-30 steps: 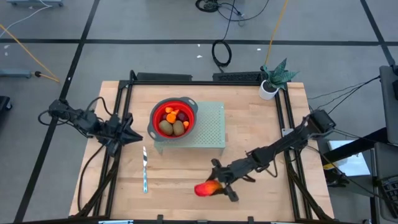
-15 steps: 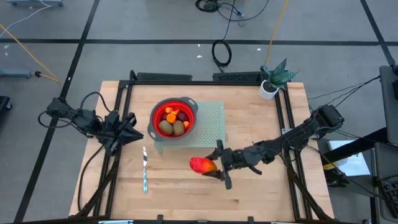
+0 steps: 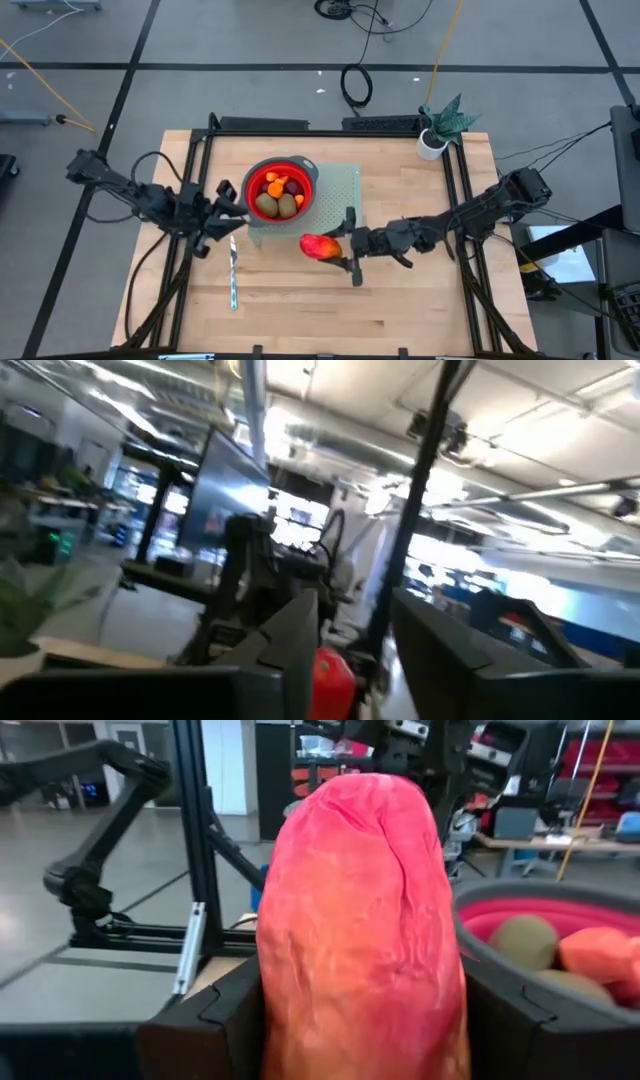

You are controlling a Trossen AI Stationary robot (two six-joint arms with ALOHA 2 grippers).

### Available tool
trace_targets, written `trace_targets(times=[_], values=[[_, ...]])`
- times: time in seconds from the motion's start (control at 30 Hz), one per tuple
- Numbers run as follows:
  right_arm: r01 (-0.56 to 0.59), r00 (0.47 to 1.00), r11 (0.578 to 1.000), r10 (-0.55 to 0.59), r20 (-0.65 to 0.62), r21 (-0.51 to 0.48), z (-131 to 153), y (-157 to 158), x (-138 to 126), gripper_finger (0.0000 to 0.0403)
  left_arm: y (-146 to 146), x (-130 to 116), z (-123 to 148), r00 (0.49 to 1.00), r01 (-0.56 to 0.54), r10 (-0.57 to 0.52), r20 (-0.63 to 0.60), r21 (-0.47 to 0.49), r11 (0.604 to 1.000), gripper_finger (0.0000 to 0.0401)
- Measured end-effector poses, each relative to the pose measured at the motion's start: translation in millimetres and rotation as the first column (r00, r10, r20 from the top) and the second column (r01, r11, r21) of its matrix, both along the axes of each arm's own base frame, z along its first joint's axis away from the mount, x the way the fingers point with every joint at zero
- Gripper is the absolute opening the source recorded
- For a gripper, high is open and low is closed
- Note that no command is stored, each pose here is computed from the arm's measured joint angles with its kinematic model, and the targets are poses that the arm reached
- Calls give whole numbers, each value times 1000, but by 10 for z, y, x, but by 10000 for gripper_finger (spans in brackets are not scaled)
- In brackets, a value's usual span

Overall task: Pick & Place Fruit
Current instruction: Put the mango into the strainer bowl on the shelf

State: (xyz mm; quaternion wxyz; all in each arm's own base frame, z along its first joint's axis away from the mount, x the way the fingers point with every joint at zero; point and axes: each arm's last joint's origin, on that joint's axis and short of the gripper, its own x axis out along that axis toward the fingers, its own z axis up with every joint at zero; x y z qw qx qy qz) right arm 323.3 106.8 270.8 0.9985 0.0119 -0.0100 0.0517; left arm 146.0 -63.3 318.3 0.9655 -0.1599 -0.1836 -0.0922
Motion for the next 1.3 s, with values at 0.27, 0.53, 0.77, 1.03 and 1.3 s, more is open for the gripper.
trace_targets(times=[0.27, 0.53, 0.77, 1.03, 1.3], values=[[59, 993, 990, -46, 109, -125, 94, -127, 32, 225, -115, 286, 183, 996, -93, 93, -15, -14, 996, 217], [250, 960, 934, -204, 193, -256, 168, -236, 38, 227, -292, 659, 448, 983, -151, 163, -90, 124, 981, 274], [427, 902, 807, -351, 250, -407, 222, -278, 15, 227, -374, 984, 557, 918, -288, 336, -208, 229, 930, 285], [530, 848, 683, -424, 318, -502, 294, -298, -17, 225, -348, 1287, 556, 873, -343, 410, -262, 267, 901, 293], [572, 817, 593, -470, 332, -567, 314, -252, -51, 224, -255, 1386, 531, 846, -395, 448, -289, 222, 891, 294]])
